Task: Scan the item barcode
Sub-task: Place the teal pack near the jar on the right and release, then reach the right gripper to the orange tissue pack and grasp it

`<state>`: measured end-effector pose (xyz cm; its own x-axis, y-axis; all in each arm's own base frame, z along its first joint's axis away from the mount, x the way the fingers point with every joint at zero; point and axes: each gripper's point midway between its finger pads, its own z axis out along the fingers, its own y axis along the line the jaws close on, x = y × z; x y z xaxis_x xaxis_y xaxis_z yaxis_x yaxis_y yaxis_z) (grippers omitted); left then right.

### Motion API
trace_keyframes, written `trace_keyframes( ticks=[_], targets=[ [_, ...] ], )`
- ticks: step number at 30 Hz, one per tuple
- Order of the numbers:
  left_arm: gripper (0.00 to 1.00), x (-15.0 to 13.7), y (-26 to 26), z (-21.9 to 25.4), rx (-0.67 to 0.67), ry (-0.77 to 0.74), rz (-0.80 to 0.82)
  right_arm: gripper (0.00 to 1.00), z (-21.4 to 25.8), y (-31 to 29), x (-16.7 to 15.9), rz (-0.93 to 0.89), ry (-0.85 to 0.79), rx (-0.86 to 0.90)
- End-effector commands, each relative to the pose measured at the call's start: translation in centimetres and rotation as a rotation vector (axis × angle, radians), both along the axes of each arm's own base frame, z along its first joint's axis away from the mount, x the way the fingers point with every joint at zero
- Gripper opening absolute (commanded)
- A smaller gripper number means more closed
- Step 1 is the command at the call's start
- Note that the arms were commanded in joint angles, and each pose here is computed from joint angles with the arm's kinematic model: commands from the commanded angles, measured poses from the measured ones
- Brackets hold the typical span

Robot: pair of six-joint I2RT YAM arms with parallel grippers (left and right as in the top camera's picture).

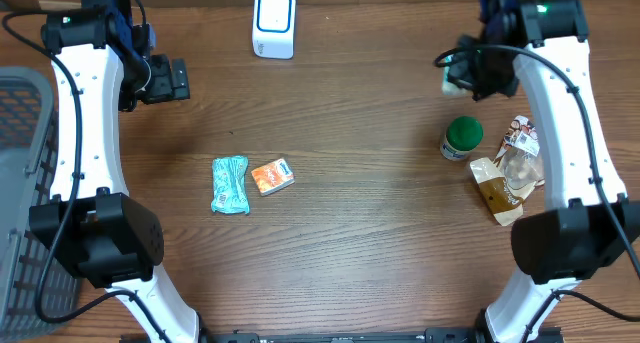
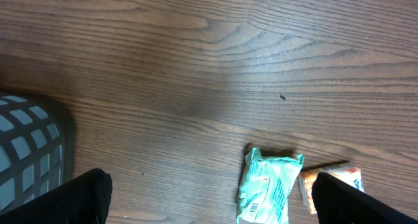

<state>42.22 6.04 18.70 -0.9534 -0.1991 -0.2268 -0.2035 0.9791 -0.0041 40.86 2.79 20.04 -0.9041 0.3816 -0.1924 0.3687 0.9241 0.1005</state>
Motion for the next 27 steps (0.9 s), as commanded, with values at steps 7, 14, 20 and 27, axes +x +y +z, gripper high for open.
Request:
trace_keyframes(
  ticks=[7, 14, 20, 27],
  targets=[
    [1.0, -0.2, -0.1, 1.1, 0.006, -0.026, -0.027, 0.24, -7.1, -2.0, -3.2, -0.074, 0.189, 0.085],
    [1.0, -0.2, -0.1, 1.1, 0.006, -0.026, -0.027, 0.78, -3.3, -1.8, -1.6, -0.007, 0.097, 0.071],
    [1.0, -0.2, -0.1, 1.1, 0.006, -0.026, -0.027, 0.77, 0.1, 6.6, 0.3, 0.18, -0.037, 0.202],
    [1.0, -0.2, -0.1, 1.1, 0.006, -0.026, -0.027, 0.77, -2.8, 21.9, -2.6, 0.48, -0.073, 0.325]
  ],
)
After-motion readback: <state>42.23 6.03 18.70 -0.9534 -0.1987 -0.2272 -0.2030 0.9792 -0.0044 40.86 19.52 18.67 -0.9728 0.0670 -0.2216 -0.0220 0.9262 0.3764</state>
